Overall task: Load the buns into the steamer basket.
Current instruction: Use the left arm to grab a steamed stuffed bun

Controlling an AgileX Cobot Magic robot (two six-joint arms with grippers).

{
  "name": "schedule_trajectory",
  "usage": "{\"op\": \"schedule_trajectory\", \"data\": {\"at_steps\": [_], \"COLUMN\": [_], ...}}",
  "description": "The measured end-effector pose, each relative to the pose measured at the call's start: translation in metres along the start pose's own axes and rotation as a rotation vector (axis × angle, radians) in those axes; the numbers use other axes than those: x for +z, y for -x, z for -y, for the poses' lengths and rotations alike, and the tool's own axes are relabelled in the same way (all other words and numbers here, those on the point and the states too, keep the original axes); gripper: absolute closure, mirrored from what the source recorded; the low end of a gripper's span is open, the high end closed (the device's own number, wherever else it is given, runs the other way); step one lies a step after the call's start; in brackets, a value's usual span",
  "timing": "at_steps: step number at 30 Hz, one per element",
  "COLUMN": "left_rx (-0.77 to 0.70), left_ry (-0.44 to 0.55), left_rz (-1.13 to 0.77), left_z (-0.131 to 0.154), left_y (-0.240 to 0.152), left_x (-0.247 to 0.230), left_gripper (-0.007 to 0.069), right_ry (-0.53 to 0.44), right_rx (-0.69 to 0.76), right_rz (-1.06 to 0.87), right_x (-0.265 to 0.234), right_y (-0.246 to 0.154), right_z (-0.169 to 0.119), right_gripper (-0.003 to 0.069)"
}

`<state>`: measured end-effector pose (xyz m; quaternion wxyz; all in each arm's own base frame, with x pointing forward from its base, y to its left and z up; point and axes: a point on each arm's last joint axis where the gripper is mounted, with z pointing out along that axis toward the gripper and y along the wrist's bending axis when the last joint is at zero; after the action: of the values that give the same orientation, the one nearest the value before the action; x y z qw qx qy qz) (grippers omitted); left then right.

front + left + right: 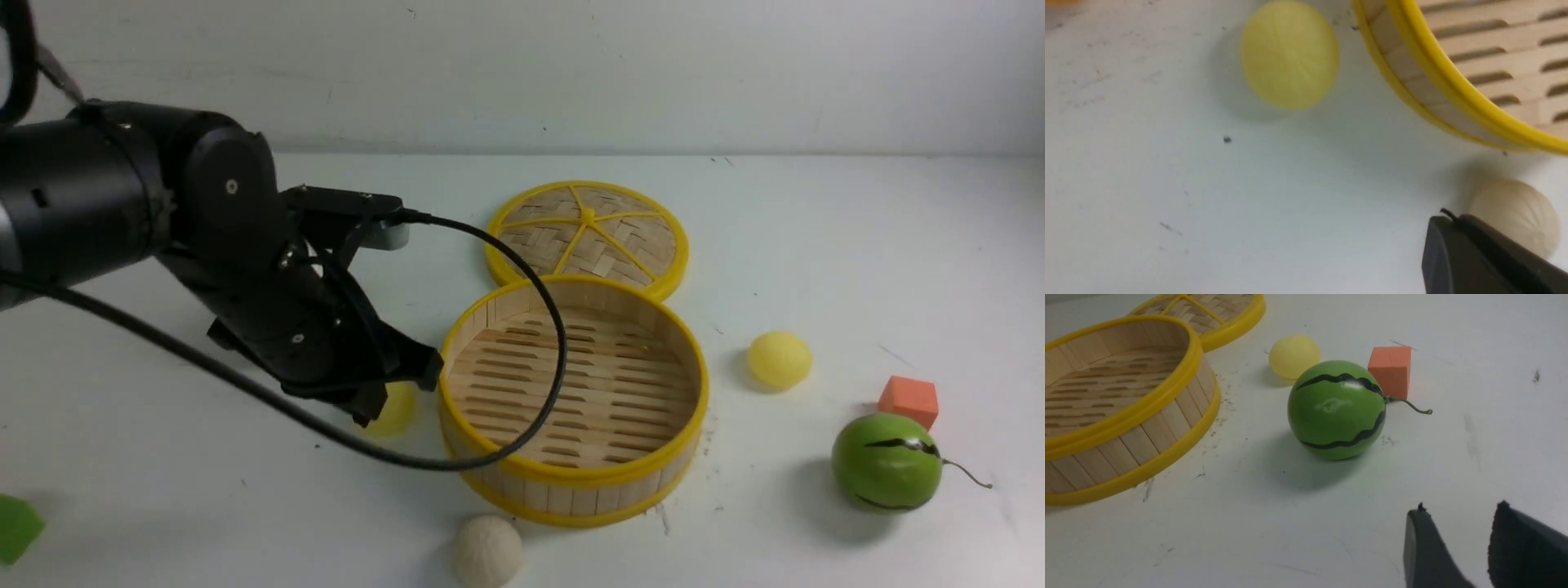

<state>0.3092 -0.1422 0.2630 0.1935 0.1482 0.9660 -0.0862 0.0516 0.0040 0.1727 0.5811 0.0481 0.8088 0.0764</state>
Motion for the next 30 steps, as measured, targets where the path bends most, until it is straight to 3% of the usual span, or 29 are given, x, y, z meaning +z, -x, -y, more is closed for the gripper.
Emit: {"op": "schedule_trajectory", "data": {"at_steps": [5, 15, 30], "left_rx": [-0.022, 0.032, 0.047], "left_ry": [0.04, 0.092, 0.107], "left_rz": [-0.009, -0.012, -0.048], "left_z": [-0.02, -0.032, -0.036], "left_y": [0.03, 0.055, 0.052], "left_x": [0.04, 0.079, 0.102], "left_gripper": [0.0613, 0.0389, 0.0386], "right_ry": [0.0, 0.0, 0.0], "right_rx": [0.0, 0.0, 0.0], "right_rz": [0.0, 0.0, 0.0], "right_x": [0.0, 0.0, 0.0], "right_y": [0.0, 0.0, 0.0], "right_z": [0.0, 0.0, 0.0], "right_gripper": [0.0419, 0.0419, 0.0419]}}
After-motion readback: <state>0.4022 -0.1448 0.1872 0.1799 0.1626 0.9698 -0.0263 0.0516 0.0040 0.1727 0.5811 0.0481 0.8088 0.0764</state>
